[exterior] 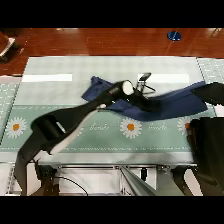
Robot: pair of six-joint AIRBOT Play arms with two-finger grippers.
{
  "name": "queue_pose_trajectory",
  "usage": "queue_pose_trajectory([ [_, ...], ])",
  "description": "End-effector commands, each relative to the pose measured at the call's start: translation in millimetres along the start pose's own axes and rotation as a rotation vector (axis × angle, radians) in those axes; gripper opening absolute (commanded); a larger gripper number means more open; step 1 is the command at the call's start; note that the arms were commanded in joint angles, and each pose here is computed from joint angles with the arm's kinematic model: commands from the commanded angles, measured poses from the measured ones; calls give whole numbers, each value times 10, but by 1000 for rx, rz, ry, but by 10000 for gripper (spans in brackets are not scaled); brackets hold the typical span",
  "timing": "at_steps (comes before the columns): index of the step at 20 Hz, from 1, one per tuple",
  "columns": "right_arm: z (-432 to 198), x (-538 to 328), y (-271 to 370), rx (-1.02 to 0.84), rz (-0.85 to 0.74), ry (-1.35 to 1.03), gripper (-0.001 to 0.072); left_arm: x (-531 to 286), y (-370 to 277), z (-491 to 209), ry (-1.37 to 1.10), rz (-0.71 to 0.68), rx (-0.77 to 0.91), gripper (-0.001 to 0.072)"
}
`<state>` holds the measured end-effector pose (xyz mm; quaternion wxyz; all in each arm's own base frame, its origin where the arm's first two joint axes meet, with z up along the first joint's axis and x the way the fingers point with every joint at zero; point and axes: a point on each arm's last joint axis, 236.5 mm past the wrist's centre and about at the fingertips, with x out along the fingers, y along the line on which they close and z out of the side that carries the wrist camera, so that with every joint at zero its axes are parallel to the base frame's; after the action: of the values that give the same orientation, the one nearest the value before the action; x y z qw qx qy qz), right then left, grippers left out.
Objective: Fold the shirts.
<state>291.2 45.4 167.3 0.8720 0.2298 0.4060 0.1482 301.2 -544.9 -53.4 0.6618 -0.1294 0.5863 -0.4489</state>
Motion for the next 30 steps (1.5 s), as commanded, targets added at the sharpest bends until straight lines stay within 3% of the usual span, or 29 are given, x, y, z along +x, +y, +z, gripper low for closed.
queue_pose_trajectory([
  [1, 16, -22, 67, 0, 20, -16, 21, 274, -305, -279, 77, -55, 6, 29],
  [5, 38, -8, 99, 4, 30, -23, 21, -504, 44, 301, 16, -38, -25, 29],
  [9, 51, 291, 402, -29, 117, 43, 21, -2143, 1027, 776, -113, 159, -85, 29],
  [15, 249, 1348, 1239, -129, 269, 173, 21, -4458, 1574, 244, -505, 445, -174, 29],
  [20, -56, 2443, 1827, -177, 338, 357, 21, -4649, 1514, -637, -678, 508, -223, 29],
  [25, -502, 3269, 1957, -135, 331, 484, 23, -4083, 1667, -1188, -635, 424, -335, 29],
  [26, -580, 3371, 1973, -114, 334, 498, 120, -3991, 1719, -1226, -630, 415, -354, 29],
  [27, -660, 3429, 2005, -90, 350, 518, 352, -3927, 1769, -1242, -630, 417, -360, 30],
  [28, -685, 3428, 2012, -90, 364, 529, 410, -3880, 1810, -1241, -633, 419, -365, 29],
  [30, -498, 3277, 1899, -75, 362, 526, 410, -3834, 1819, -1212, -642, 405, -374, 29],
])
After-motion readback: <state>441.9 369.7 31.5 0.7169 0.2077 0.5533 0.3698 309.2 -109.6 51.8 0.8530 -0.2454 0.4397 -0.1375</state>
